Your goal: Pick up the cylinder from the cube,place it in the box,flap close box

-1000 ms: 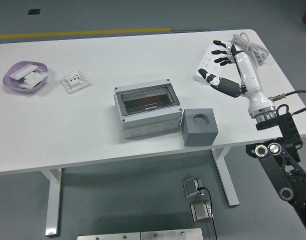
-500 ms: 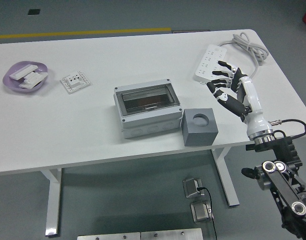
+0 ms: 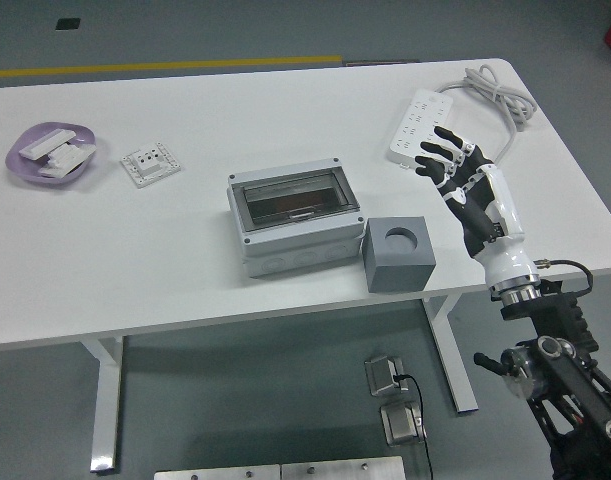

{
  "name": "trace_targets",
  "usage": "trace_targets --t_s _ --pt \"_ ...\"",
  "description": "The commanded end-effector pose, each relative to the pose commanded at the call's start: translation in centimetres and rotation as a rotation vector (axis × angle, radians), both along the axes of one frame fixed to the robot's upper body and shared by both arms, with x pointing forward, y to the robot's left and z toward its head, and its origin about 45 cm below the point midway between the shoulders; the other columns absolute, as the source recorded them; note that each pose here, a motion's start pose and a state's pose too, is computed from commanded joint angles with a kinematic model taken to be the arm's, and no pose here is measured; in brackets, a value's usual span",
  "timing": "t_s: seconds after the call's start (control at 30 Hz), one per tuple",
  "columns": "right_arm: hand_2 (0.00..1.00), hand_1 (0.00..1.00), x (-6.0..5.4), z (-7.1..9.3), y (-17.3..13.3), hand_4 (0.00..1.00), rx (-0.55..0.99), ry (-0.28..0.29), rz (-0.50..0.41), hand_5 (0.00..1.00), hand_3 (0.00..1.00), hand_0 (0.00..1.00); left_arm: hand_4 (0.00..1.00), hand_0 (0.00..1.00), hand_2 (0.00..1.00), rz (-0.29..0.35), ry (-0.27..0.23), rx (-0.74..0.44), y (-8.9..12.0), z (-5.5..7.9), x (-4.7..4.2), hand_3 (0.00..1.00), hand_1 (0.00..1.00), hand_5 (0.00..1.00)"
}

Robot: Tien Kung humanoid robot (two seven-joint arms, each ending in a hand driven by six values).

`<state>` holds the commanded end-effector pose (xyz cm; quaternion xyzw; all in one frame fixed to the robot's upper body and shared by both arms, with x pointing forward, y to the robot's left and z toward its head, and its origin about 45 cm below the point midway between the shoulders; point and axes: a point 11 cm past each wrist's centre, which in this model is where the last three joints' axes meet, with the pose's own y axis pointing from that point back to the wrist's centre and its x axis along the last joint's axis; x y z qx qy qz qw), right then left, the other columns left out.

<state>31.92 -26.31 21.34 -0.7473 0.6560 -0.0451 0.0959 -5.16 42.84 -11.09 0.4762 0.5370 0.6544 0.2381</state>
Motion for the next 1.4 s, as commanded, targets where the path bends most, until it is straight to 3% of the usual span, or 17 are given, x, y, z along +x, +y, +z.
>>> trace_targets --t_s 0.3,0.33,0.5,0.53,0.87,1.23,1.4 --pt "0.836 0.813 0.2 -0.4 -0.1 0.95 -0.042 0.026 0.022 0.497 0.816 0.802 0.58 0.632 0.51 0.005 0.01 0.0 -0.1 0.0 -0.18 0.607 0.537 0.161" --pt "0.814 0.794 0.2 -0.4 -0.1 0.998 -0.043 0.027 0.021 0.818 0.805 0.802 0.585 0.632 0.515 0.006 0.011 0.0 -0.2 0.0 -0.24 0.607 0.539 0.166" --pt "0.814 0.794 0.1 -0.5 -0.4 0.998 0.02 0.038 0.029 0.818 0.805 0.802 0.585 0.632 0.515 0.013 0.015 0.002 -0.2 0.0 -0.31 0.607 0.539 0.166" --pt "0.819 0.803 0.0 -0.4 -0.4 0.998 0.03 0.036 0.028 0.987 0.79 0.826 0.587 0.632 0.517 0.014 0.014 0.003 -0.2 0.0 -0.27 0.608 0.539 0.167" --pt "0.82 0.805 0.1 0.1 -1.6 0.998 0.072 0.025 -0.002 0.998 0.78 0.835 0.588 0.632 0.519 0.015 0.002 -0.001 -0.5 -0.2 0.64 0.609 0.539 0.166" --pt "0.816 0.808 0.2 0.8 -2.3 0.998 0.076 0.004 -0.021 0.998 0.765 0.841 0.591 0.632 0.52 0.019 0.009 -0.001 -0.4 -0.1 0.68 0.61 0.54 0.165" --pt "0.813 0.806 0.1 0.4 -3.1 0.998 0.066 0.017 -0.046 0.998 0.762 0.843 0.591 0.632 0.521 0.017 0.002 0.005 -0.1 0.0 1.04 0.609 0.54 0.164"
